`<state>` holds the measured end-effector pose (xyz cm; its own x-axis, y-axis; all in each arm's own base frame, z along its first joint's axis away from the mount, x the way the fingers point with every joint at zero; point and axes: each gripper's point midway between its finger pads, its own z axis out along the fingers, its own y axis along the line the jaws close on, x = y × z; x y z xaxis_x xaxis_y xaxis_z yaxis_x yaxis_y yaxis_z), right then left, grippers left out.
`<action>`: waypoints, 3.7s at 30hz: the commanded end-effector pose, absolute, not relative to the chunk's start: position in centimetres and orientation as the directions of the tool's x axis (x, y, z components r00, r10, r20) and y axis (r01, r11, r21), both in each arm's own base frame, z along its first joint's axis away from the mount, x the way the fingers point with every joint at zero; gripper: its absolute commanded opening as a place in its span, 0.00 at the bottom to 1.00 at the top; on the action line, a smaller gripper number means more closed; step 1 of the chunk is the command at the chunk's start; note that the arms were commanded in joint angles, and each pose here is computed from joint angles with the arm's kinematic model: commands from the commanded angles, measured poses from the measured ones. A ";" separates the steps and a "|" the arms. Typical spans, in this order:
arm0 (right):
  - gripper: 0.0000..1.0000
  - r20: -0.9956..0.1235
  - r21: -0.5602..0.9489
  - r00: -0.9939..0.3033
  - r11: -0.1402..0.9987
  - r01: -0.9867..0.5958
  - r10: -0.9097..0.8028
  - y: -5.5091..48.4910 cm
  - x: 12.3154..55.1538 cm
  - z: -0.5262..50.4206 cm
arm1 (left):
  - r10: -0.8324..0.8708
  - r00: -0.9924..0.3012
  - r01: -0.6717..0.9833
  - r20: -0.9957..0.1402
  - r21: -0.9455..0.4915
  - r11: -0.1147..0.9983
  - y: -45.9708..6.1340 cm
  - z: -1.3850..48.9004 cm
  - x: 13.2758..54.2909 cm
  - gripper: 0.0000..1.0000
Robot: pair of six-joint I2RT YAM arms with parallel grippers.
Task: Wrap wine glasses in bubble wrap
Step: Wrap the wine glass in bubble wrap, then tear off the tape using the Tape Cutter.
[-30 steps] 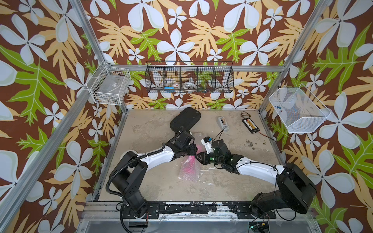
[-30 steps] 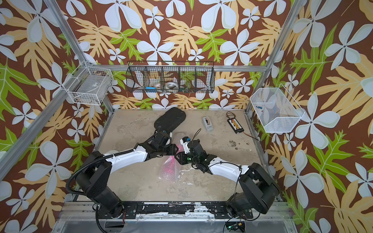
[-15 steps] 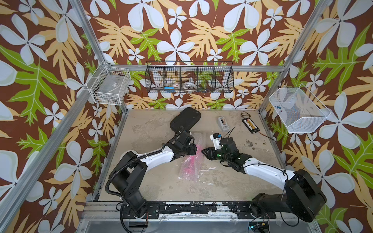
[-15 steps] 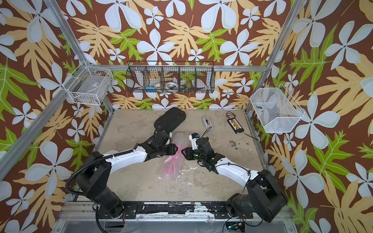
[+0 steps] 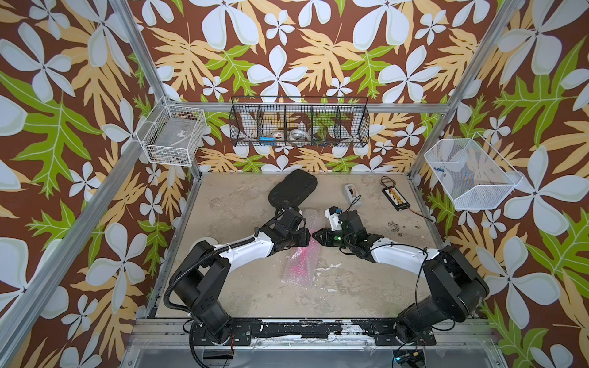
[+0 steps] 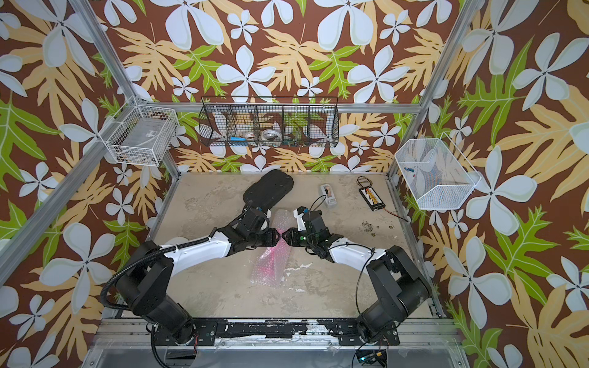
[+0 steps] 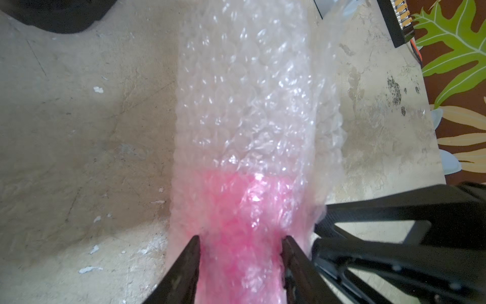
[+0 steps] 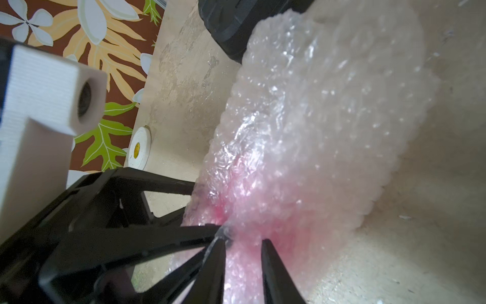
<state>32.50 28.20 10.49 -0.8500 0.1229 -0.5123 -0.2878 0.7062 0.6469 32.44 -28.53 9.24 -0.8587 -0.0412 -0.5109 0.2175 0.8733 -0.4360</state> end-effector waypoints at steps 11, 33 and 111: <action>0.26 -0.493 0.657 -0.863 0.697 -0.285 0.112 29.2 32.6 9.6 | -0.073 -0.855 0.202 -0.514 -0.459 0.865 -27.8 10.4 31.6 0.61; 0.25 -0.492 0.684 -0.864 0.661 -0.309 0.105 30.6 33.2 10.7 | 0.004 -0.876 0.254 -0.482 -0.454 0.854 -28.3 8.8 30.5 0.68; 0.51 -0.567 0.645 -0.614 0.759 0.084 0.550 5.9 42.3 13.8 | -0.062 -0.877 0.228 -0.476 -0.527 0.818 -29.8 9.7 32.2 0.45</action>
<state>41.28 5.49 13.03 -0.6338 0.5386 -0.5551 0.1356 0.7840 0.6058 32.07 -29.69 9.46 -0.8825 -0.0659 -0.4657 0.2137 0.8258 -0.5219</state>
